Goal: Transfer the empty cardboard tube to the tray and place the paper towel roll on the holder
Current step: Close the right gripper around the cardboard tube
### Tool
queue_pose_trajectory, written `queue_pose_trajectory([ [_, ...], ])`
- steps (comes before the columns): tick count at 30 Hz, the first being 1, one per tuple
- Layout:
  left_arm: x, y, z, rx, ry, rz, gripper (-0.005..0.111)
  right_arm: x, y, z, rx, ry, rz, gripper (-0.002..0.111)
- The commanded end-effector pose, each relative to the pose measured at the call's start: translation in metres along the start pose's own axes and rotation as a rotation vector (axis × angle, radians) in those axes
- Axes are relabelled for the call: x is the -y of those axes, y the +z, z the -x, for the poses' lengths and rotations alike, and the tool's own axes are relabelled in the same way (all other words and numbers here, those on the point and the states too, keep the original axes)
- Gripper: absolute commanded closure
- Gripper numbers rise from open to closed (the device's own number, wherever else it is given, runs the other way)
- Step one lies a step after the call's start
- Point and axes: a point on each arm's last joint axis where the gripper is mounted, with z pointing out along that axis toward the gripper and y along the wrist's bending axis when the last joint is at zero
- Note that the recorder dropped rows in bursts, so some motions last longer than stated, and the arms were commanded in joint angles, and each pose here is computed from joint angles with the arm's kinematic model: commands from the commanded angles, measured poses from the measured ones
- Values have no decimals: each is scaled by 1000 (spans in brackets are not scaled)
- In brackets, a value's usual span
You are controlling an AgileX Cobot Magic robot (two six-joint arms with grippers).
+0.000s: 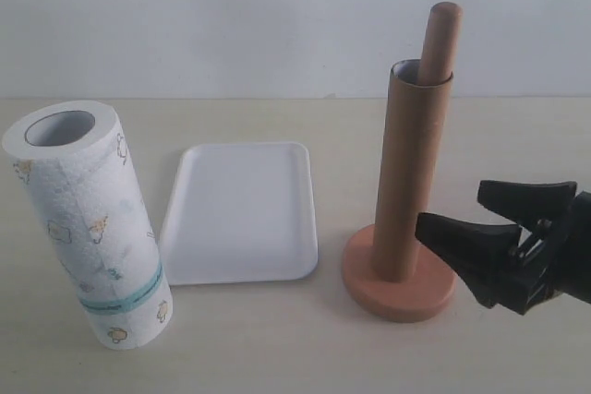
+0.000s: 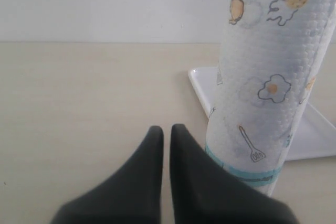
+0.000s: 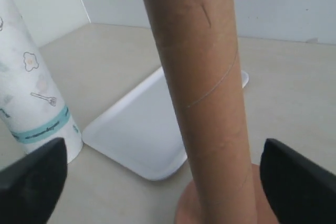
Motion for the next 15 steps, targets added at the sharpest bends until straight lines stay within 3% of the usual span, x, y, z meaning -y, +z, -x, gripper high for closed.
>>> queue_pose_trajectory([
  [1, 0, 0, -1, 3, 1, 4, 103, 3, 0, 5, 42, -25, -33, 7],
  [9, 0, 0, -1, 3, 1, 4, 103, 4, 0, 7, 72, -67, -43, 36],
  [11, 0, 0, -1, 3, 1, 4, 103, 2, 0, 9, 92, -81, -18, 36],
  [15, 0, 0, -1, 3, 1, 4, 103, 1, 0, 10, 105, -109, -17, 21],
])
